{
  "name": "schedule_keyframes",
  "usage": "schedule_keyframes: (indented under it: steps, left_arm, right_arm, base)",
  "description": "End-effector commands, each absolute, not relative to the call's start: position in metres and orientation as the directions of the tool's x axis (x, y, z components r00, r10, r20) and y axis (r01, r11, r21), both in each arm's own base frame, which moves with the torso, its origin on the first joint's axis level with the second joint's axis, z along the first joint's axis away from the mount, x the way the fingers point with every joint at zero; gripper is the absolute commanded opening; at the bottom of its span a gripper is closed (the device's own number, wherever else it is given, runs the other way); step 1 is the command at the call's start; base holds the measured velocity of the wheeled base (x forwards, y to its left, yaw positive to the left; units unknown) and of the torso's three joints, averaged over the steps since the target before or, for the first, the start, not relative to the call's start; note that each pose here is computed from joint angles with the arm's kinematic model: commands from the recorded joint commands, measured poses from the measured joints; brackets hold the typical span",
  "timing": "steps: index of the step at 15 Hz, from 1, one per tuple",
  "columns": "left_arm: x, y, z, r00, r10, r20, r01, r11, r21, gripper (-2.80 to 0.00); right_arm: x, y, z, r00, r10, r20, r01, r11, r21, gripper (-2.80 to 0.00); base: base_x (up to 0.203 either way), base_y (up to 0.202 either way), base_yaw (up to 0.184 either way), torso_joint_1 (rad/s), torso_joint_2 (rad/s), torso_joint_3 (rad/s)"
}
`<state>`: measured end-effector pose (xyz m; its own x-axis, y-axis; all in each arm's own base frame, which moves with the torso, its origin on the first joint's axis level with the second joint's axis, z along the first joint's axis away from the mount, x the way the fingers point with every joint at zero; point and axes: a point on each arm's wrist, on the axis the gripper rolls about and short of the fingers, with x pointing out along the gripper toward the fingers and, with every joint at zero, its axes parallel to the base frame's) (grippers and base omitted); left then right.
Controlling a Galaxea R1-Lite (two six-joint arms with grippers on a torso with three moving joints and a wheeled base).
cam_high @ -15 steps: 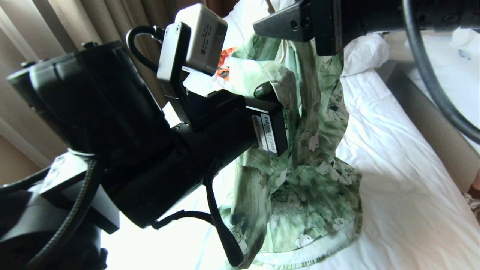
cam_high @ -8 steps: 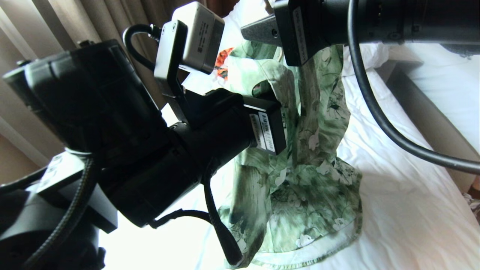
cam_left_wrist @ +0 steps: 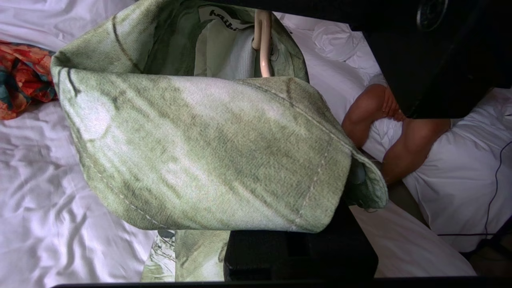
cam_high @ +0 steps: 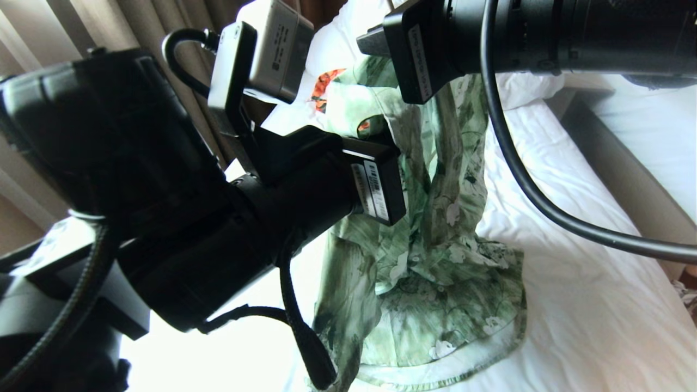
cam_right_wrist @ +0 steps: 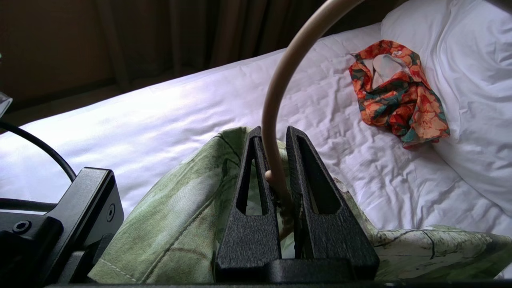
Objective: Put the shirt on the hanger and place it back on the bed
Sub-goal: Take the clothes hanger out of the clothes
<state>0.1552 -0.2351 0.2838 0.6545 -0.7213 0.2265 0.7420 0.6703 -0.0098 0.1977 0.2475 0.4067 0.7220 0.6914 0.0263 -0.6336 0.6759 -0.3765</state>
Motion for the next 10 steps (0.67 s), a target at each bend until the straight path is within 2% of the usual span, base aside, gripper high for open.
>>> schedule_keyframes:
  steps: [1,3,4,10]
  left_arm:
    - [0.155,-0.234,0.285,0.655,-0.719,0.232,0.741,0.672,-0.012,-2.8]
    - [0.155,-0.234,0.285,0.657,-0.718,0.231,0.739,0.673,-0.01,-2.8]
    - [0.155,-0.233,0.285,0.655,-0.719,0.232,0.74,0.672,-0.01,0.0]
    - [0.156,-0.218,0.28,0.632,-0.75,0.196,0.763,0.646,0.012,0.0]
  right_arm:
    - [0.196,0.248,0.407,0.719,0.694,0.027,-0.636,0.673,-0.377,-2.8]
    - [0.193,0.249,0.407,0.713,0.7,0.027,-0.641,0.668,-0.377,-2.8]
    - [0.193,0.25,0.407,0.712,0.701,0.027,-0.642,0.667,-0.377,-2.8]
    - [0.193,0.249,0.406,0.717,0.697,0.017,-0.641,0.668,-0.377,-2.8]
  base:
    - [0.0,0.0,0.0,0.0,0.0,0.0]
    - [0.0,0.0,0.0,0.0,0.0,0.0]
    - [0.0,0.0,0.0,0.0,0.0,0.0]
    - [0.0,0.0,0.0,0.0,0.0,0.0]
